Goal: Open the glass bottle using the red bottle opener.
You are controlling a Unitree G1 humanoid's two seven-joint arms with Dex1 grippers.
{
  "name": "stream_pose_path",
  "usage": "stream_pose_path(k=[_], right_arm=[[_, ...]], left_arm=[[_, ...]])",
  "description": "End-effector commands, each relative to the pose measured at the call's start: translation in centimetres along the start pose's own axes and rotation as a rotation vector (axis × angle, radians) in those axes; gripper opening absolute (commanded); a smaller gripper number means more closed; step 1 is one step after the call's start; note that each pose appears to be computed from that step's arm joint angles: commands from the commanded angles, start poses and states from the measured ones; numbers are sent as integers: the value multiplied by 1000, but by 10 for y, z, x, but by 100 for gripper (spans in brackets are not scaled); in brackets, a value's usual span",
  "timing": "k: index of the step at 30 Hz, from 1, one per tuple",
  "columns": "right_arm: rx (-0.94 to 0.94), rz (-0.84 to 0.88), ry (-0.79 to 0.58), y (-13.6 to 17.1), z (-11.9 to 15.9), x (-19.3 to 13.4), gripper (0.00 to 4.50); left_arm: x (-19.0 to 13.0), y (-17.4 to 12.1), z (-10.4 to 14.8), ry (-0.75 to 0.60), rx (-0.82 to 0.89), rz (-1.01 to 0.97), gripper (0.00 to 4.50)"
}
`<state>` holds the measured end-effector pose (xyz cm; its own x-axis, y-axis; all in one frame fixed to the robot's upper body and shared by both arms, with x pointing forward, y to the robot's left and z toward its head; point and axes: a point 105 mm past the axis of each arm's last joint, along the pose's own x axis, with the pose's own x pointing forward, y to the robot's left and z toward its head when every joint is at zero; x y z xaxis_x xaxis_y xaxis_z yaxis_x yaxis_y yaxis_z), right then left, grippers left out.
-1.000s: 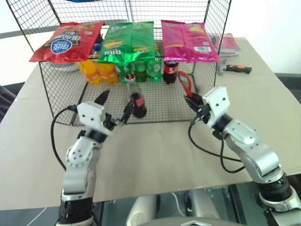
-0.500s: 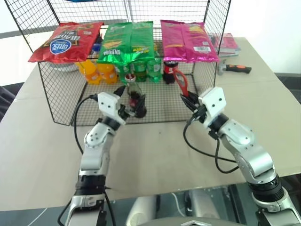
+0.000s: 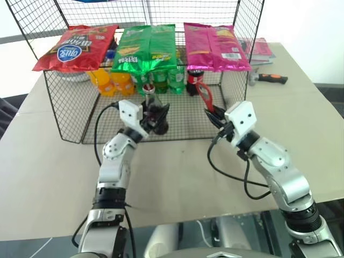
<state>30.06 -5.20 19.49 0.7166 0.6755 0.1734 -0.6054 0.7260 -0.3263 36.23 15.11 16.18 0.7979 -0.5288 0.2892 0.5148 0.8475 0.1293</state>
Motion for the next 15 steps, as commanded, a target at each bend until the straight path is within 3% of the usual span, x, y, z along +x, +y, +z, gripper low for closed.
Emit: stream_pose_path(k=[1,9,15], right_arm=[[-22,-3,-54,-2,14,0,0],[-19,-4,-57,-4,13,2,0],[-14,-9,-59,-5,12,4,0]], left_arm=[[2,-1,5,-14,12,-25,248],[-10,-38,32,-49,85,-269,248],[-14,-74,29,-18,50,-427,248]])
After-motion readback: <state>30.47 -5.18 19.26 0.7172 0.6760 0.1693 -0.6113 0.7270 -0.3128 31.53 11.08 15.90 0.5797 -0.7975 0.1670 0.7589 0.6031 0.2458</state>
